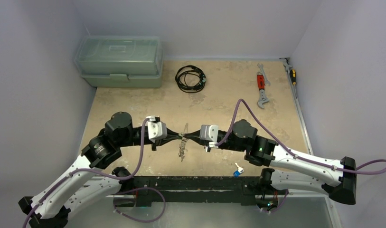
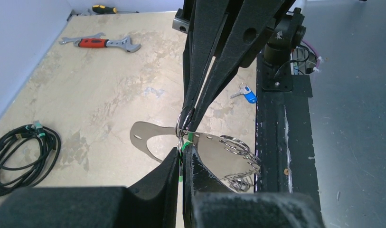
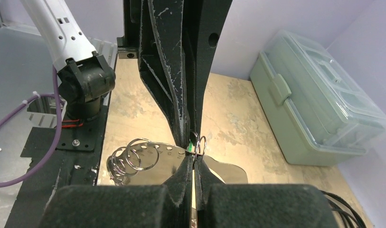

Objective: Put the keys on the keyring

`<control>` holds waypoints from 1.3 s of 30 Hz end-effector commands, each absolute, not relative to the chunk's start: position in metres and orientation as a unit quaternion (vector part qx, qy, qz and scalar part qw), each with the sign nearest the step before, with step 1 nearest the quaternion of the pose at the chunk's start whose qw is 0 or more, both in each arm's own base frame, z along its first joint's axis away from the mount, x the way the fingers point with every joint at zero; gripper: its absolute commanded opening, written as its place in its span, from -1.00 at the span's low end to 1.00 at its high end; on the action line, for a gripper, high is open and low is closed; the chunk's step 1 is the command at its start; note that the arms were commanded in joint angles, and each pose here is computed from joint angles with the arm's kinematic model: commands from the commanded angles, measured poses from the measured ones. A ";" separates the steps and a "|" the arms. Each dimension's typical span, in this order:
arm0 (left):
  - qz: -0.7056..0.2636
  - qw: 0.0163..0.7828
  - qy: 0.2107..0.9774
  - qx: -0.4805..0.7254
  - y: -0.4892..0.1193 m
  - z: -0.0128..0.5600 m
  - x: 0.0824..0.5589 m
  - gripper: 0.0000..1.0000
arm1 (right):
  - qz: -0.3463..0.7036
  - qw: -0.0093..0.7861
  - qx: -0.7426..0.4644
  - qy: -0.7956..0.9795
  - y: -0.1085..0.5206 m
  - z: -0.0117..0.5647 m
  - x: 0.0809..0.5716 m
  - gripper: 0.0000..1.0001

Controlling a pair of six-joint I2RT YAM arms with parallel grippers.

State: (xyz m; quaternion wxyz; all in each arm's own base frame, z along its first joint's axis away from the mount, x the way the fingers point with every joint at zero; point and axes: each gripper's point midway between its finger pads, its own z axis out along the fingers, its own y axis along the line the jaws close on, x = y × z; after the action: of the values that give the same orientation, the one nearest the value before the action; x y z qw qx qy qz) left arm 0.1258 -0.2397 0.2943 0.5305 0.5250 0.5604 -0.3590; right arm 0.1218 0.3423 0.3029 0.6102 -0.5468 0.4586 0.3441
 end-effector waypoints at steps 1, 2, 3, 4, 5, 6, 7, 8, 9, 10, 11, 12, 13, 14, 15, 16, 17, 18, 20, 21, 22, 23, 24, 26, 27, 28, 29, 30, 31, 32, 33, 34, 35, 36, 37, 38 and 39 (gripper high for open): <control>-0.334 0.538 0.574 0.520 -0.237 0.294 0.137 -1.00 | 0.374 0.646 -0.525 0.409 0.343 0.342 0.112 -1.00; -0.329 0.543 0.575 0.517 -0.235 0.296 0.139 -1.00 | 0.374 0.647 -0.524 0.409 0.342 0.342 0.112 -1.00; -0.327 0.548 0.573 0.515 -0.234 0.298 0.139 -1.00 | 0.374 0.649 -0.522 0.408 0.341 0.343 0.112 -1.00; -0.327 0.550 0.571 0.514 -0.233 0.299 0.138 -1.00 | 0.375 0.652 -0.519 0.406 0.340 0.345 0.111 -1.00; -0.328 0.551 0.570 0.513 -0.233 0.300 0.137 -1.00 | 0.377 0.655 -0.516 0.403 0.339 0.348 0.111 -1.00; -0.330 0.550 0.569 0.514 -0.233 0.298 0.137 -1.00 | 0.379 0.660 -0.511 0.399 0.338 0.351 0.110 -1.00; -0.335 0.547 0.569 0.515 -0.234 0.296 0.135 -1.00 | 0.381 0.664 -0.507 0.396 0.337 0.354 0.110 -1.00; -0.340 0.544 0.568 0.515 -0.236 0.294 0.134 -1.00 | 0.383 0.668 -0.502 0.393 0.336 0.356 0.110 -1.00; -0.348 0.541 0.566 0.516 -0.238 0.292 0.133 -1.00 | 0.386 0.671 -0.498 0.390 0.336 0.358 0.110 -1.00; -0.356 0.541 0.562 0.515 -0.240 0.292 0.131 -1.00 | 0.389 0.673 -0.494 0.388 0.337 0.359 0.109 -1.00; -0.365 0.542 0.557 0.513 -0.242 0.292 0.130 -1.00 | 0.392 0.675 -0.492 0.387 0.338 0.359 0.109 -1.00; -0.373 0.543 0.553 0.509 -0.244 0.291 0.128 -1.00 | 0.396 0.676 -0.488 0.385 0.338 0.360 0.109 -1.00; -0.380 0.546 0.549 0.507 -0.246 0.292 0.127 -1.00 | 0.400 0.677 -0.485 0.383 0.339 0.361 0.109 -1.00; -0.386 0.546 0.545 0.505 -0.247 0.293 0.126 -1.00 | 0.404 0.678 -0.482 0.381 0.340 0.361 0.108 -1.00; -0.392 0.547 0.540 0.505 -0.249 0.295 0.125 -1.00 | 0.407 0.681 -0.478 0.377 0.340 0.362 0.108 -1.00; -0.399 0.545 0.537 0.505 -0.250 0.295 0.123 -1.00 | 0.410 0.685 -0.472 0.374 0.340 0.364 0.108 -1.00; -0.403 0.545 0.534 0.505 -0.250 0.296 0.121 -1.00 | 0.415 0.687 -0.468 0.370 0.340 0.365 0.107 -1.00; -0.407 0.545 0.531 0.506 -0.251 0.296 0.120 -1.00 | 0.420 0.688 -0.464 0.366 0.340 0.365 0.106 -1.00; -0.414 0.544 0.527 0.504 -0.252 0.296 0.118 -1.00 | 0.431 0.691 -0.458 0.357 0.341 0.366 0.104 -1.00; -0.419 0.544 0.524 0.504 -0.253 0.297 0.117 -1.00 | 0.435 0.691 -0.457 0.353 0.342 0.366 0.103 -1.00; -0.423 0.543 0.520 0.505 -0.253 0.298 0.115 -1.00 | 0.439 0.690 -0.456 0.352 0.344 0.366 0.102 -1.00; -0.425 0.542 0.518 0.506 -0.253 0.298 0.114 -0.98 | 0.442 0.689 -0.456 0.350 0.345 0.365 0.101 -1.00; -0.425 0.542 0.518 0.507 -0.253 0.298 0.113 -0.83 | 0.443 0.687 -0.457 0.350 0.347 0.363 0.102 -1.00; -0.415 0.547 0.523 0.505 -0.250 0.297 0.115 -0.50 | 0.444 0.684 -0.459 0.352 0.349 0.361 0.102 -1.00; -0.410 0.551 0.525 0.503 -0.248 0.298 0.116 -0.35 | 0.444 0.684 -0.459 0.352 0.349 0.362 0.102 -1.00; -0.405 0.555 0.526 0.501 -0.246 0.298 0.117 -0.24 | 0.444 0.683 -0.460 0.353 0.349 0.361 0.102 -1.00; -0.397 0.561 0.528 0.499 -0.244 0.299 0.118 -0.17 | 0.443 0.682 -0.461 0.354 0.349 0.361 0.101 -1.00; -0.392 0.565 0.528 0.499 -0.241 0.301 0.119 -0.10 | 0.442 0.680 -0.464 0.355 0.348 0.359 0.101 -1.00; -0.387 0.569 0.527 0.499 -0.239 0.303 0.119 -0.07 | 0.441 0.679 -0.466 0.356 0.348 0.358 0.101 -1.00; -0.382 0.574 0.525 0.499 -0.237 0.306 0.119 -0.04 | 0.440 0.679 -0.467 0.358 0.347 0.357 0.101 -1.00; -0.379 0.577 0.524 0.499 -0.236 0.308 0.119 -0.01 | 0.440 0.678 -0.467 0.359 0.347 0.356 0.101 -1.00; -0.376 0.581 0.522 0.499 -0.235 0.311 0.119 0.01 | 0.439 0.676 -0.468 0.361 0.346 0.355 0.101 -1.00; -0.375 0.584 0.520 0.498 -0.234 0.314 0.118 0.01 | 0.440 0.676 -0.468 0.361 0.346 0.354 0.100 -1.00; -0.374 0.587 0.516 0.498 -0.233 0.316 0.117 0.01 | 0.440 0.675 -0.469 0.362 0.345 0.354 0.100 -1.00; -0.375 0.590 0.513 0.498 -0.232 0.319 0.116 0.01 | 0.440 0.674 -0.470 0.363 0.345 0.353 0.099 -1.00; -0.376 0.593 0.508 0.498 -0.232 0.322 0.115 -0.03 | 0.441 0.673 -0.470 0.362 0.345 0.353 0.099 -1.00; -0.378 0.597 0.503 0.498 -0.231 0.325 0.113 -0.08 | 0.441 0.672 -0.471 0.363 0.344 0.352 0.099 -1.00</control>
State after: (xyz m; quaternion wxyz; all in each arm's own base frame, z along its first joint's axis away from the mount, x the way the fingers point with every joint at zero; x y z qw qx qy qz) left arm 0.1173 -0.2347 0.2984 0.5666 0.4972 0.5339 -0.3830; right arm 0.1086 0.3502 0.3239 0.6529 -0.4859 0.4001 0.4214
